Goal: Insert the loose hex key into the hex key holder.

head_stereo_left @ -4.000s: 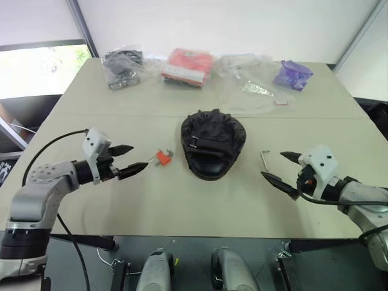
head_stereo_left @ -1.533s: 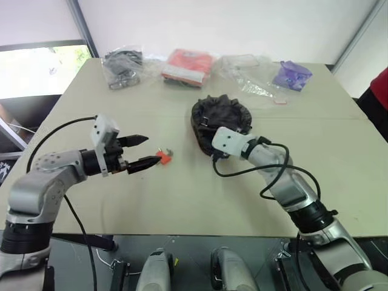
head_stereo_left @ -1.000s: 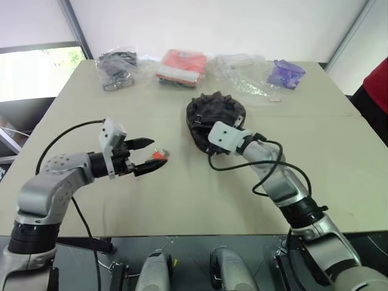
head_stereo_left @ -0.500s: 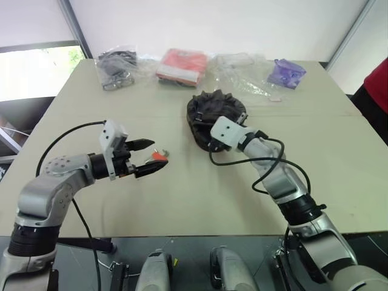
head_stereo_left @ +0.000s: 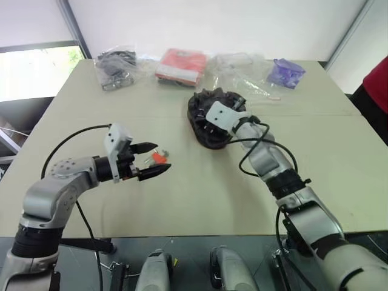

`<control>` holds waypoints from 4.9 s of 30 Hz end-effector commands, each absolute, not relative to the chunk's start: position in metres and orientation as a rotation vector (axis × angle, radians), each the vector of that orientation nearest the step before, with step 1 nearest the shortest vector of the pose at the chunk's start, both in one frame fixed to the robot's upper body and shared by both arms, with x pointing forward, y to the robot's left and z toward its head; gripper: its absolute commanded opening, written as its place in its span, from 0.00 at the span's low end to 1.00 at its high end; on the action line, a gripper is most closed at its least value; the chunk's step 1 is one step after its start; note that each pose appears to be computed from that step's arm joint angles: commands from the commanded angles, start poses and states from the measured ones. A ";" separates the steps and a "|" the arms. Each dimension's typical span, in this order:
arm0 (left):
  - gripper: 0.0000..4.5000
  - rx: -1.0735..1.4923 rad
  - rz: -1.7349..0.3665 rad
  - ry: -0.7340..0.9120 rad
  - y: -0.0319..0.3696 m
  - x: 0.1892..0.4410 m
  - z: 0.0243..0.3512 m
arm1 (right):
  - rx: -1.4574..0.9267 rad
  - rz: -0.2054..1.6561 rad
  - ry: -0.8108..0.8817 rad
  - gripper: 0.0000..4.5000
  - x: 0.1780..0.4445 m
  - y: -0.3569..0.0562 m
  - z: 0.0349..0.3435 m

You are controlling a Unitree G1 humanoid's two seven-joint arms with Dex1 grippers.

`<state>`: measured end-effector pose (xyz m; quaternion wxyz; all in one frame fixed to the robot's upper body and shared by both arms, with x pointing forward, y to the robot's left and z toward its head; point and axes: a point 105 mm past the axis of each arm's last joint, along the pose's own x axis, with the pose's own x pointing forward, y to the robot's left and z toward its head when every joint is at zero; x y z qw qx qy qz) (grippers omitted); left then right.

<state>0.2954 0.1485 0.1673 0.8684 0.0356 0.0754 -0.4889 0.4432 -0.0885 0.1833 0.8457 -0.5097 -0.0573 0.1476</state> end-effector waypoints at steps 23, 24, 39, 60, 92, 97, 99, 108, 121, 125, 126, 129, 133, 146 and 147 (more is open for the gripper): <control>1.00 0.087 -1.052 0.067 0.150 0.309 0.194 | -1.167 -0.373 -0.163 0.02 0.376 -0.256 0.257; 1.00 0.085 -1.062 0.068 0.148 0.310 0.193 | -1.175 -0.393 -0.143 0.02 0.372 -0.263 0.258; 1.00 0.067 -1.109 0.065 0.133 0.312 0.186 | -1.336 -0.358 0.170 0.99 0.358 -0.306 0.227; 1.00 0.018 -1.153 0.076 0.112 0.313 0.169 | -1.302 -0.267 0.610 0.99 0.265 -0.398 0.260; 1.00 -0.018 -1.152 0.090 0.103 0.308 0.160 | -1.461 -0.088 0.706 0.99 0.266 -0.426 0.253; 1.00 -0.018 -1.160 0.086 0.100 0.308 0.160 | -1.352 -0.037 0.637 0.99 0.268 -0.407 0.261; 1.00 -0.017 -1.158 0.087 0.102 0.309 0.160 | -1.329 0.017 0.653 0.99 0.263 -0.398 0.258; 1.00 -0.017 -1.157 0.094 0.103 0.309 0.159 | -1.162 0.217 0.577 0.99 0.246 -0.352 0.274; 1.00 -0.015 -1.116 0.079 0.112 0.315 0.164 | -0.984 0.372 0.351 0.99 0.268 -0.297 0.268; 1.00 0.038 -1.024 0.049 0.128 0.329 0.171 | -0.800 0.502 0.217 0.99 0.287 -0.235 0.240; 1.00 0.051 -1.001 0.040 0.135 0.333 0.175 | -0.735 0.521 0.186 0.99 0.292 -0.219 0.233; 1.00 0.079 -0.962 0.031 0.152 0.338 0.185 | -0.522 0.603 0.092 0.99 0.301 -0.174 0.221; 1.00 0.148 -0.951 0.069 0.174 0.337 0.186 | -0.409 0.756 0.076 0.99 0.296 -0.136 0.206; 1.00 0.396 -0.914 0.185 0.234 0.334 0.178 | -0.407 0.933 0.066 0.99 0.312 -0.048 0.155; 1.00 0.407 -0.932 0.213 0.237 0.331 0.178 | -0.401 0.931 0.060 0.99 0.313 -0.041 0.151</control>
